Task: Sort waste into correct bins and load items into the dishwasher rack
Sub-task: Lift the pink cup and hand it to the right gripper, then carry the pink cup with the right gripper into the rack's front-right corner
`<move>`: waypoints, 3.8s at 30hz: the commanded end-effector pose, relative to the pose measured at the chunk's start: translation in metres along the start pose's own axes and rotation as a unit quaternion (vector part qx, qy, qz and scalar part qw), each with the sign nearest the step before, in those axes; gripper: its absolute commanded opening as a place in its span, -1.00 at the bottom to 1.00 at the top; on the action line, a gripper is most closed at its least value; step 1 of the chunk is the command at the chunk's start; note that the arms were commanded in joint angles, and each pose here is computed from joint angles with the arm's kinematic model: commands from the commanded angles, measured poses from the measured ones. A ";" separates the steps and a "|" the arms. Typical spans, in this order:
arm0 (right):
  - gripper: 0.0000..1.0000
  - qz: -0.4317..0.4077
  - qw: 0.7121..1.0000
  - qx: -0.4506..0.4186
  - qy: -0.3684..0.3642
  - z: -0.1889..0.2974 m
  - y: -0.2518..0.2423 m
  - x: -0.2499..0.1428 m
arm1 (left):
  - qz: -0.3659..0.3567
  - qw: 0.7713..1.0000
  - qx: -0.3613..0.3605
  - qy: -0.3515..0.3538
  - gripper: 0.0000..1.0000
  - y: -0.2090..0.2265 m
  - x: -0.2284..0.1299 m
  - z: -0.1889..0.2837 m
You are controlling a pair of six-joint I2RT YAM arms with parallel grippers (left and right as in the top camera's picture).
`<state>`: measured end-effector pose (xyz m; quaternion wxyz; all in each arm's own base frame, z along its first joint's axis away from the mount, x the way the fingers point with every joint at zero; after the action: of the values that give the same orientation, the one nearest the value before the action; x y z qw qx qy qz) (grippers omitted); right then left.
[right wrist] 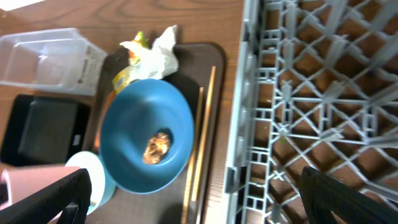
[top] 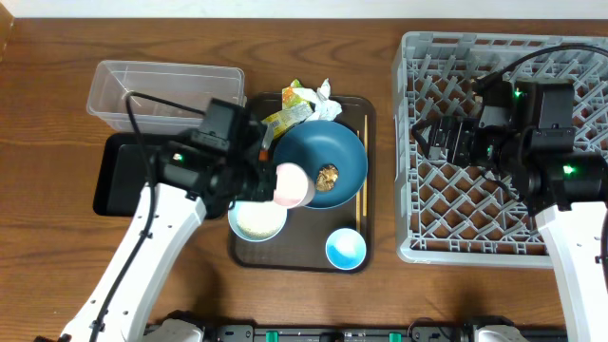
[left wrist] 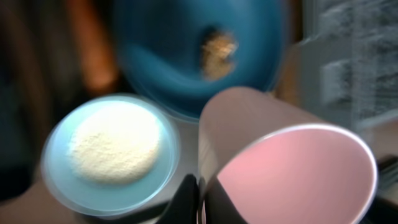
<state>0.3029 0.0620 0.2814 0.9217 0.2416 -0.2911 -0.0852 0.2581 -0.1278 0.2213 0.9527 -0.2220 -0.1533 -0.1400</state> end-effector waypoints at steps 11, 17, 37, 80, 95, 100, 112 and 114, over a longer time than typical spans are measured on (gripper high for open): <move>0.68 0.191 0.916 0.351 0.030 0.030 0.106 -0.016 | -0.102 0.895 -0.414 -0.130 -0.88 -0.064 0.044 0.068; 0.63 0.267 0.849 0.454 0.030 0.047 0.144 -0.030 | -0.154 0.842 -0.498 -0.140 -0.88 -0.080 0.048 0.093; 0.53 0.289 0.794 0.531 0.059 0.065 0.160 -0.046 | -0.174 0.844 -0.474 -0.183 -0.88 -0.077 0.071 0.106; 0.10 0.294 0.833 0.467 0.034 0.046 0.167 -0.045 | -0.149 0.860 -0.447 -0.198 -0.88 -0.074 0.080 0.102; -0.14 0.049 0.989 0.123 -0.066 0.042 0.049 0.011 | -0.142 0.859 -0.439 -0.223 0.75 -0.065 0.091 0.115; -0.12 -0.115 0.989 -0.040 -0.079 0.061 -0.043 0.012 | -0.142 0.858 -0.439 -0.223 0.77 -0.065 0.091 0.115; -0.11 -0.393 0.878 -0.275 -0.009 0.101 -0.194 -0.040 | -0.143 0.858 -0.439 -0.223 0.78 -0.065 0.091 0.115; -0.10 -0.409 0.869 -0.279 0.015 0.098 -0.204 -0.046 | -0.143 0.858 -0.439 -0.224 0.78 -0.065 0.091 0.115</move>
<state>0.2095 -0.1269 0.2326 0.8435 0.0936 -0.1330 -0.5119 0.2946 -0.1500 0.3703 0.6707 -0.6169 -0.3119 -0.2690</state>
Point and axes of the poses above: each gripper's point midway between its finger pads, its own z axis back along the fingers, its own y axis along the line the jaws close on, x = y × z, the point moved 5 cm from there along z, back along the fingers, and after that the axes turned 9 degrees about -z, right-handed, at the moved point
